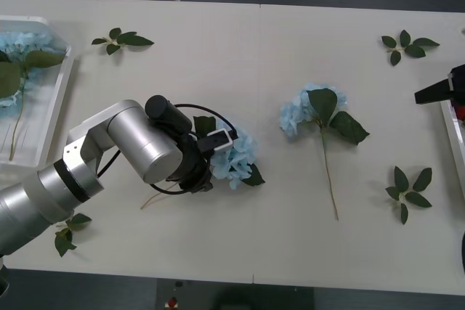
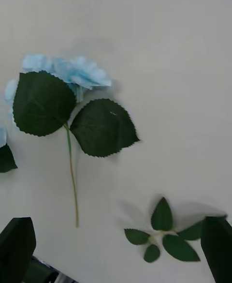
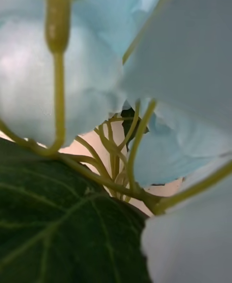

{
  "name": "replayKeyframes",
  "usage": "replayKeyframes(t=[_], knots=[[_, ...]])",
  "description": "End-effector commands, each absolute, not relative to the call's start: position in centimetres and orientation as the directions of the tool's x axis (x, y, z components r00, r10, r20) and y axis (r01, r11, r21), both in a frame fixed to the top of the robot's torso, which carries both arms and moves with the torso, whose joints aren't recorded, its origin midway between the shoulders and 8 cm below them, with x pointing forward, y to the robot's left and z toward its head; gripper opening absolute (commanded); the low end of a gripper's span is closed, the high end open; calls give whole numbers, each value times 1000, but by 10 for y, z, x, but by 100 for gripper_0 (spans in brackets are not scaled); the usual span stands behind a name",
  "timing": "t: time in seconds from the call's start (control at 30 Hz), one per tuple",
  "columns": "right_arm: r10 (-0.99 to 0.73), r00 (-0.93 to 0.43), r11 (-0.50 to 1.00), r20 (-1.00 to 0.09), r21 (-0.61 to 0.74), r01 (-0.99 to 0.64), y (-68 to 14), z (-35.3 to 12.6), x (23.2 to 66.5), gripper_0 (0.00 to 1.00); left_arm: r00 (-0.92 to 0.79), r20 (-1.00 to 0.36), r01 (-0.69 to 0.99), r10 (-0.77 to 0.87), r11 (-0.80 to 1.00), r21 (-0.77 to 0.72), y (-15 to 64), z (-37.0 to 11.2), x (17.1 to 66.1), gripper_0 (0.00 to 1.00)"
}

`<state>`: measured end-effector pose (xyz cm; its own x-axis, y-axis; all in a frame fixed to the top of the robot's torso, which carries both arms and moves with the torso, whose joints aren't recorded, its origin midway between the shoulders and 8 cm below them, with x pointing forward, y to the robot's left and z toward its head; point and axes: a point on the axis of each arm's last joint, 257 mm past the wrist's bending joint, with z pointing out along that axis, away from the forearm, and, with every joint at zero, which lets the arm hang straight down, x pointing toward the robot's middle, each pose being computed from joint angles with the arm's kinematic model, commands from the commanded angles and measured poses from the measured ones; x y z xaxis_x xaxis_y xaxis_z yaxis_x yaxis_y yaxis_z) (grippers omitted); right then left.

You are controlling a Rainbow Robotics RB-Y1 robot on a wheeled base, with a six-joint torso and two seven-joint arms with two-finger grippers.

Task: Put the red flowers into the right box and the blue flowers into the left box

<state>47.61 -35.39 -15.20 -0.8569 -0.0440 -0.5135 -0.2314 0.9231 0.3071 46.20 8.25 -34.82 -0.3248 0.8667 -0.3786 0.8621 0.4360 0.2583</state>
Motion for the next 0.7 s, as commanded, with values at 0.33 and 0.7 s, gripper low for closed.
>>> replayKeyframes(t=[0.33,0.7], knots=[[12,-890,948,-456,288,-135,-277,-197,485,100,-244,-377,881,893,367,299,70,-337,466,59],[0,-907,977,-422,193,-89,-237,-234,488,100,-241,-379,879,893,367,305,69,-338,467,0]])
